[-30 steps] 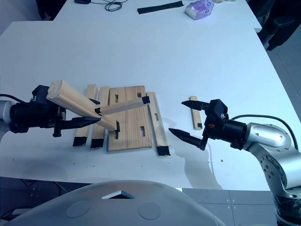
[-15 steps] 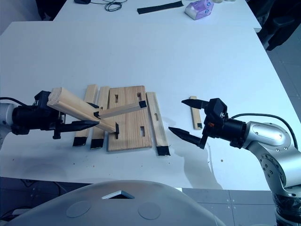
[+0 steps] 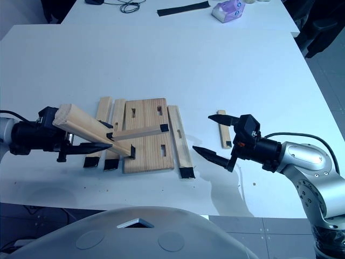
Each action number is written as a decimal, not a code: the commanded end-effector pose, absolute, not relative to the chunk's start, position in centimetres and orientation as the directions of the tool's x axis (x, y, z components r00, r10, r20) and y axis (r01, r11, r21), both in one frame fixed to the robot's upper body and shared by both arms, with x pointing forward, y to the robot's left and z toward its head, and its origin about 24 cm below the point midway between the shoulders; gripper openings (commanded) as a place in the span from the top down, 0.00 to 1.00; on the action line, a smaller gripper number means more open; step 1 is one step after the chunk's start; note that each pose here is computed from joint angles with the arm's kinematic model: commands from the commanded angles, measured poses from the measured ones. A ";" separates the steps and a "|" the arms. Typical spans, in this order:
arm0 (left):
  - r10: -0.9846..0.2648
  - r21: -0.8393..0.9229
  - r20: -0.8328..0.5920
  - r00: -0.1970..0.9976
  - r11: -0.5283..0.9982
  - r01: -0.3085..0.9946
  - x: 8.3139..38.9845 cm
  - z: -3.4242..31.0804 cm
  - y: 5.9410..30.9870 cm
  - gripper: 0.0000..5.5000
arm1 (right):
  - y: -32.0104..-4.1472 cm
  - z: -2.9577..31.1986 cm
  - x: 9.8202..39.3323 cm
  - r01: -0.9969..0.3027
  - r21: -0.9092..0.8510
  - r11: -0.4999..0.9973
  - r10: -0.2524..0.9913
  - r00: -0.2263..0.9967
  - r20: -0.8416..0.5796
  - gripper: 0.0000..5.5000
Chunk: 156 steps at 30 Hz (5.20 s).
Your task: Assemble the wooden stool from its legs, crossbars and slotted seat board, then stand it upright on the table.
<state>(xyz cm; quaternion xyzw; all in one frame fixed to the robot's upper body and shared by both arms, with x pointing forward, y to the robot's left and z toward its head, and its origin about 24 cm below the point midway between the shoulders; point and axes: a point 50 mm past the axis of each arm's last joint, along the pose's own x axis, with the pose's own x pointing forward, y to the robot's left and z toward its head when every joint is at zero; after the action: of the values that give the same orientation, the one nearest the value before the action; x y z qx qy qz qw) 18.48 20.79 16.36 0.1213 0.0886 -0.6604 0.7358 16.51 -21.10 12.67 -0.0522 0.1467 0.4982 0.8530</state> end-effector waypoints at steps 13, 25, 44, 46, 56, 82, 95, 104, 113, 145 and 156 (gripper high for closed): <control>-0.927 0.032 -0.372 0.043 0.033 0.999 17.5 15.3 21.4 0.62 | -21.0 13.1 16.8 -0.867 0.024 0.498 0.832 0.471 -0.292 0.02; -0.922 0.038 -0.388 0.019 0.005 0.999 17.6 15.8 21.6 0.62 | -20.9 13.0 16.7 -0.863 0.019 0.505 0.829 0.480 -0.287 0.02; -0.873 0.135 -0.461 0.162 0.111 0.985 18.7 14.5 21.8 0.62 | -21.0 12.9 16.8 -0.868 0.005 0.497 0.830 0.474 -0.295 0.02; -0.868 0.133 -0.472 0.154 0.103 0.986 18.6 14.2 21.8 0.62 | -21.0 12.9 16.9 -0.868 0.003 0.496 0.830 0.474 -0.294 0.02; -0.853 0.111 -0.507 0.126 0.080 0.991 18.7 12.3 21.1 0.62 | -20.6 13.0 17.5 -0.886 -0.010 0.464 0.844 0.446 -0.299 0.02; -0.807 -0.018 -0.588 0.053 0.078 0.997 21.7 10.1 19.7 0.62 | -19.7 12.6 17.5 -0.908 0.006 0.419 0.865 0.398 -0.305 0.02; -0.804 0.040 -0.562 0.195 0.209 0.977 23.1 9.4 19.5 0.51 | -19.5 12.3 17.5 -0.909 0.004 0.418 0.865 0.396 -0.309 0.02; -0.829 0.042 -0.525 0.193 0.201 0.979 22.4 10.3 19.7 0.43 | -19.5 12.2 17.4 -0.906 -0.002 0.423 0.861 0.403 -0.311 0.02; -0.719 0.054 -0.598 0.355 0.406 0.912 20.6 13.1 24.1 0.43 | -20.0 11.7 15.8 -0.878 -0.003 0.479 0.830 0.454 -0.324 0.02; -0.282 -0.117 -0.836 0.471 0.930 0.348 16.4 5.9 24.3 0.43 | -19.8 11.2 14.7 -0.844 -0.001 0.536 0.799 0.508 -0.321 0.02; -0.281 -0.084 -0.811 0.513 0.924 0.372 18.5 5.3 24.5 0.43 | -19.5 11.0 15.0 -0.843 -0.008 0.538 0.798 0.513 -0.316 0.02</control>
<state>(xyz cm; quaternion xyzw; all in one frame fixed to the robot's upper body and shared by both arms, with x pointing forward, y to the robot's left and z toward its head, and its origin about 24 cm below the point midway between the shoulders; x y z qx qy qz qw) 19.46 24.96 6.93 0.0660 0.4242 -0.1791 0.8852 14.70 -19.60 10.74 -0.0695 0.1465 0.4705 0.8674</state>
